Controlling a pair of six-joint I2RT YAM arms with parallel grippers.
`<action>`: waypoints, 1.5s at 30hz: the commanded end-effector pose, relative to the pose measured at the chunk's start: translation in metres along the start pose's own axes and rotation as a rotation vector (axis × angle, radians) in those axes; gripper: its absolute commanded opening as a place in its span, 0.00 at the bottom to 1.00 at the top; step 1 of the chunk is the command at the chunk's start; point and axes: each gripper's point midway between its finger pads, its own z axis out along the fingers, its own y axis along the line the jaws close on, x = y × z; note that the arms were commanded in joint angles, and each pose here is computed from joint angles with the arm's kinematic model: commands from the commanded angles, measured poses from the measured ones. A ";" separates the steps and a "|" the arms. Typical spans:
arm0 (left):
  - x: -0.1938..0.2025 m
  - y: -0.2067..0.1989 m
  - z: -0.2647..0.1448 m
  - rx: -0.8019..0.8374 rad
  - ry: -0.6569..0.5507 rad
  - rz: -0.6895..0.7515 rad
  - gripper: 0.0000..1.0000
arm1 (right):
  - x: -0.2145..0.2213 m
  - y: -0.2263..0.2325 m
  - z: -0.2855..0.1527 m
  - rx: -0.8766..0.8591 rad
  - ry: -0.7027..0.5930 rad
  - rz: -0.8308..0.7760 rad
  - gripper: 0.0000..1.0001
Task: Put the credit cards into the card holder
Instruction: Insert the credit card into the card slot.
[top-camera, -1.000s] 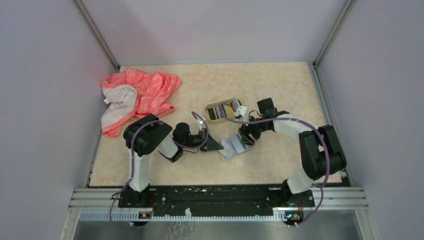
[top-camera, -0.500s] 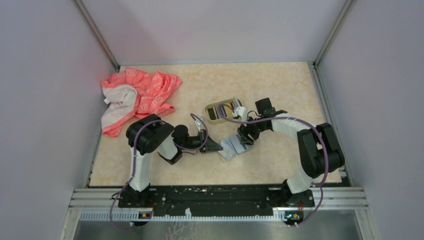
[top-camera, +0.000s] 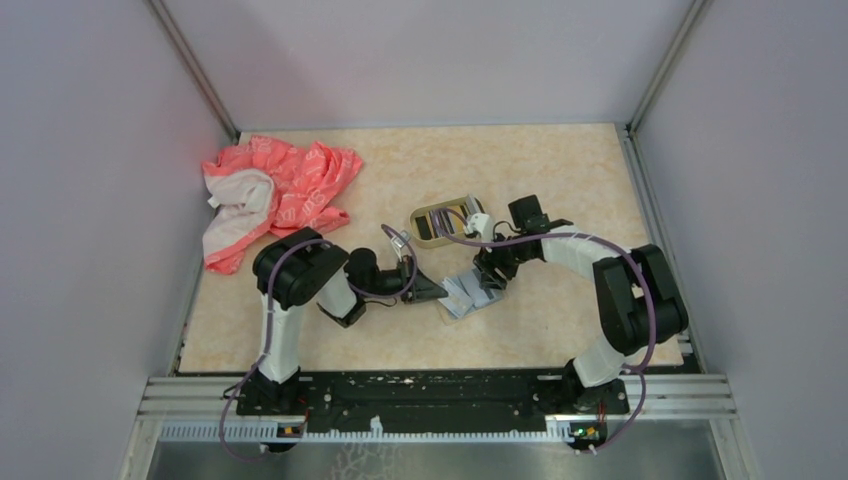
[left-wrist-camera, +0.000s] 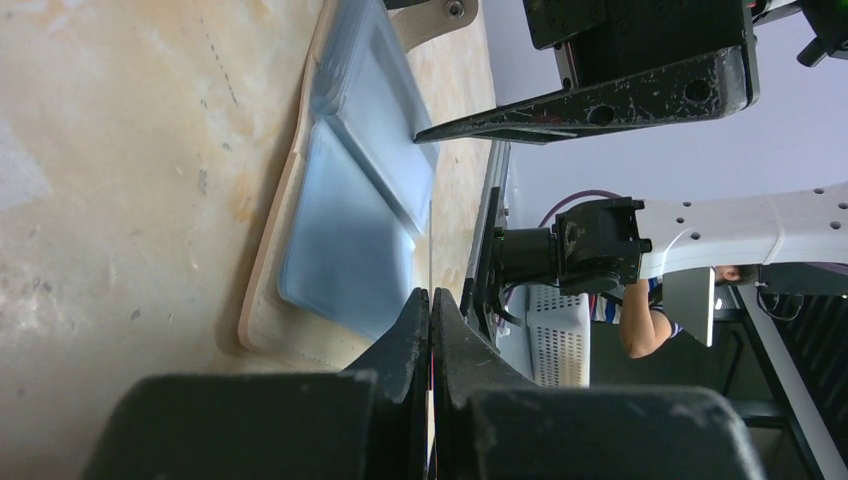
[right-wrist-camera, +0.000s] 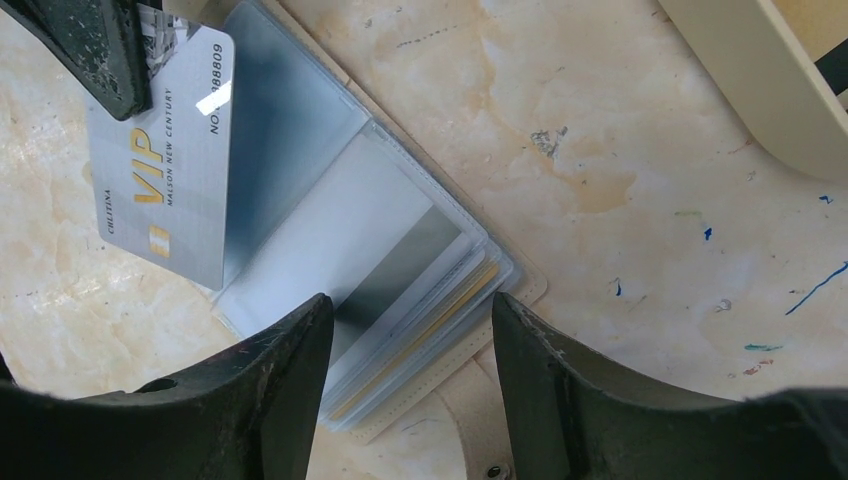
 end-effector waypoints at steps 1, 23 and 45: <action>-0.003 -0.007 0.008 0.044 0.005 0.024 0.00 | -0.011 -0.005 0.000 0.009 -0.009 -0.024 0.58; 0.002 0.008 0.007 -0.029 -0.007 -0.007 0.00 | -0.012 -0.005 0.000 0.009 -0.006 -0.020 0.57; -0.003 0.015 0.014 -0.082 0.007 -0.032 0.00 | -0.013 -0.004 0.000 0.008 -0.004 -0.025 0.56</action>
